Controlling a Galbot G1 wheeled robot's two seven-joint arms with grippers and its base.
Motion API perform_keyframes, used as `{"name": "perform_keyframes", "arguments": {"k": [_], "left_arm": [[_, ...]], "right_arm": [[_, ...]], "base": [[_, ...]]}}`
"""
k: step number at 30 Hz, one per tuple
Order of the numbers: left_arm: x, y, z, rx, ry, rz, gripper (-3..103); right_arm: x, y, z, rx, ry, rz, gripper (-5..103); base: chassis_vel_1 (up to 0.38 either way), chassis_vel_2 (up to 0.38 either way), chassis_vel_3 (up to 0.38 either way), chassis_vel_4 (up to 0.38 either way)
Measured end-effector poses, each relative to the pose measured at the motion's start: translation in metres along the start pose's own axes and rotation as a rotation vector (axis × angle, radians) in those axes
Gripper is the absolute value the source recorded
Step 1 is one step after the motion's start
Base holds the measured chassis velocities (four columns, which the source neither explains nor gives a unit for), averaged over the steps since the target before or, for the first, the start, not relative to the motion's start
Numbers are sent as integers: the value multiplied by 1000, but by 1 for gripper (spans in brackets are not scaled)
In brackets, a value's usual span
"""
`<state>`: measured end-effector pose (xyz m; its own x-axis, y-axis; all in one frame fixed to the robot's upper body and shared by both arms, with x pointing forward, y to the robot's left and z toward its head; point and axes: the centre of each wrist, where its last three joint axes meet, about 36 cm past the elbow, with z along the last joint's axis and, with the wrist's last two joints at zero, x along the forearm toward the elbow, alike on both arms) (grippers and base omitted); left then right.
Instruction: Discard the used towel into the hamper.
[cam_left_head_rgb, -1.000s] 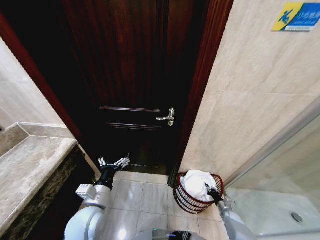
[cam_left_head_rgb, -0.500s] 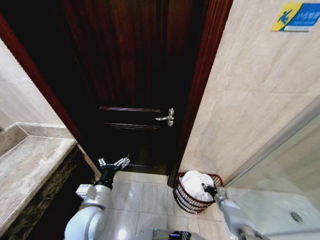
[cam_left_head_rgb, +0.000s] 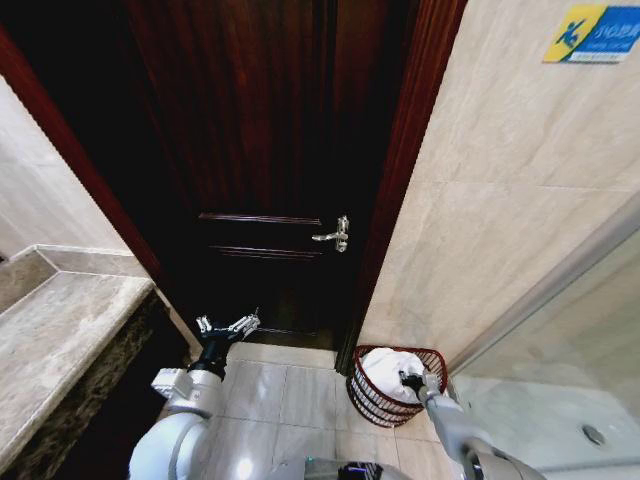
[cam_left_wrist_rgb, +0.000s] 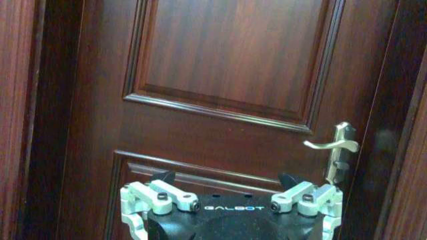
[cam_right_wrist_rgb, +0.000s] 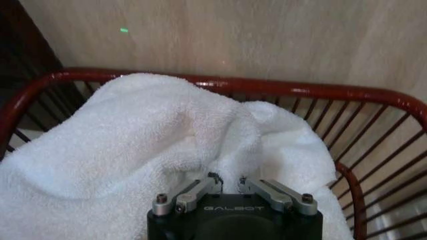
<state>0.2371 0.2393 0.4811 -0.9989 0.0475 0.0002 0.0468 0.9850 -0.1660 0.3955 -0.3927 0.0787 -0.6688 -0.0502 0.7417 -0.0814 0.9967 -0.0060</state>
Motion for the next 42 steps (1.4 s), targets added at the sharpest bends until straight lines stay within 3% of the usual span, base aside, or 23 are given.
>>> {"name": "perform_keyframes", "arguments": {"k": [11,17,29,31,33,36,37,40,42], "left_arm": [[0,0,0,0,0,0,100],[0,0,0,0,0,0,100],[0,0,0,0,0,0,100],[0,0,0,0,0,0,100],[0,0,0,0,0,0,100],[0,0,0,0,0,0,100],[0,0,0,0,0,0,100],[0,0,0,0,0,0,100],[0,0,0,0,0,0,100]], "right_arm": [[-7,11,-8,-24,40,27,7],[-13,25,-13,-51,120,89,7],[-6,7,-10,-106,96,129,4],[-2,3,-9,-122,62,116,14],[1,1,-9,-129,38,100,14],[23,-5,5,-222,-104,31,30],[23,-5,5,-222,-104,31,30],[49,-19,26,-214,-231,-47,46],[55,-24,29,-205,-244,-54,51]], "base": [[0,0,0,0],[0,0,0,0],[0,0,0,0],[0,0,0,0],[0,0,0,0],[0,0,0,0],[0,0,0,0],[0,0,0,0],[0,0,0,0]]}}
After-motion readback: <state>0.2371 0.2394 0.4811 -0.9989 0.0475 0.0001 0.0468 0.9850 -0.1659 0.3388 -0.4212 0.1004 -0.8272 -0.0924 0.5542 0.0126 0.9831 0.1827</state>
